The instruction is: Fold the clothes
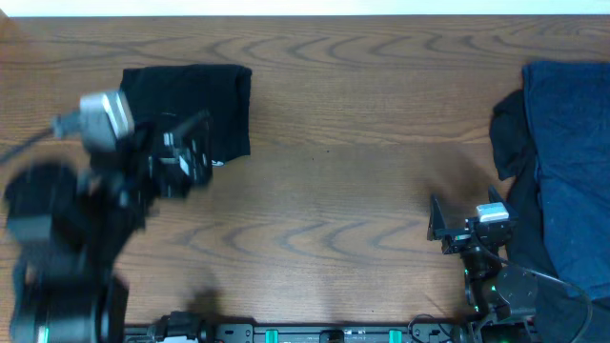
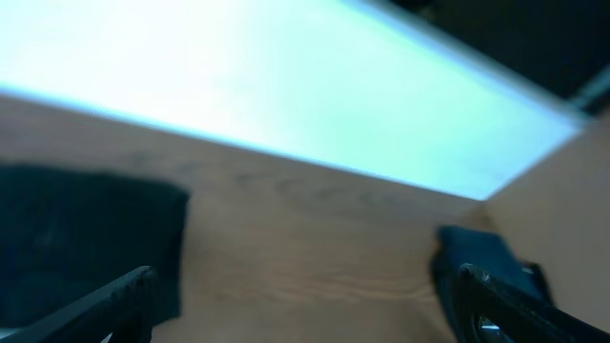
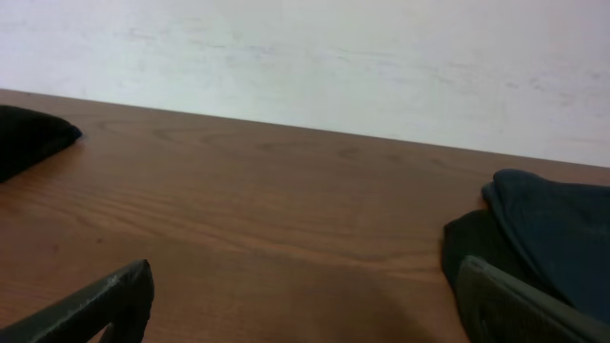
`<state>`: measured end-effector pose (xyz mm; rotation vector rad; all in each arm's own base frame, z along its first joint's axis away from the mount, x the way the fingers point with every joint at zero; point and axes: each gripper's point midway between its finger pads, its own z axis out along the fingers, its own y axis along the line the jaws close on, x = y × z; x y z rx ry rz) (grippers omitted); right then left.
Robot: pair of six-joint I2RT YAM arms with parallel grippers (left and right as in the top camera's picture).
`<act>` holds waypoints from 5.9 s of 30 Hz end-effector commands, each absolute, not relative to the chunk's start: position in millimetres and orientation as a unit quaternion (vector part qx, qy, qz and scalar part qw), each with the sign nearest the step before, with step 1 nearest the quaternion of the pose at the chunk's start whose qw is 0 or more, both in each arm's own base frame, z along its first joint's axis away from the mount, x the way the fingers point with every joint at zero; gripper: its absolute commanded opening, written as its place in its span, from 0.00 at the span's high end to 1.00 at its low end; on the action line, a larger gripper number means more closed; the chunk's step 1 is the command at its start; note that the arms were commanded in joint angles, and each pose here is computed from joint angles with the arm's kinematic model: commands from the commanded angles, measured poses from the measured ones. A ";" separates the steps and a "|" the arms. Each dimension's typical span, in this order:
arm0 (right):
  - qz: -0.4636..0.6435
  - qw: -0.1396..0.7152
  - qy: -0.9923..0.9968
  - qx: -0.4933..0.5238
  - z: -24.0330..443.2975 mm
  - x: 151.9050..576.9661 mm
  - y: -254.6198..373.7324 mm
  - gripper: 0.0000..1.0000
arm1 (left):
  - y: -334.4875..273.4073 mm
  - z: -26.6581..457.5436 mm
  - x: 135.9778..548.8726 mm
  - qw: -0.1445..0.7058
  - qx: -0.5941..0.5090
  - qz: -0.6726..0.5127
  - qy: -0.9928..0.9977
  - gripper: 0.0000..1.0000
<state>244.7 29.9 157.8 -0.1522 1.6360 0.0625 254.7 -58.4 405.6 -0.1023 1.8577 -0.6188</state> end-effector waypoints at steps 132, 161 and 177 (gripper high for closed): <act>0.027 0.681 0.730 -0.055 157.2 244.9 25.9 0.01 | -16.2 137.2 243.5 0.651 0.028 -0.015 0.758 0.02; 0.027 0.681 0.730 -0.055 157.2 244.9 25.9 0.01 | -16.2 137.2 243.5 0.651 0.028 -0.015 0.758 0.02; 0.027 0.680 0.730 -0.055 157.0 244.9 25.9 0.01 | -16.2 137.2 243.5 0.651 0.028 -0.015 0.758 0.02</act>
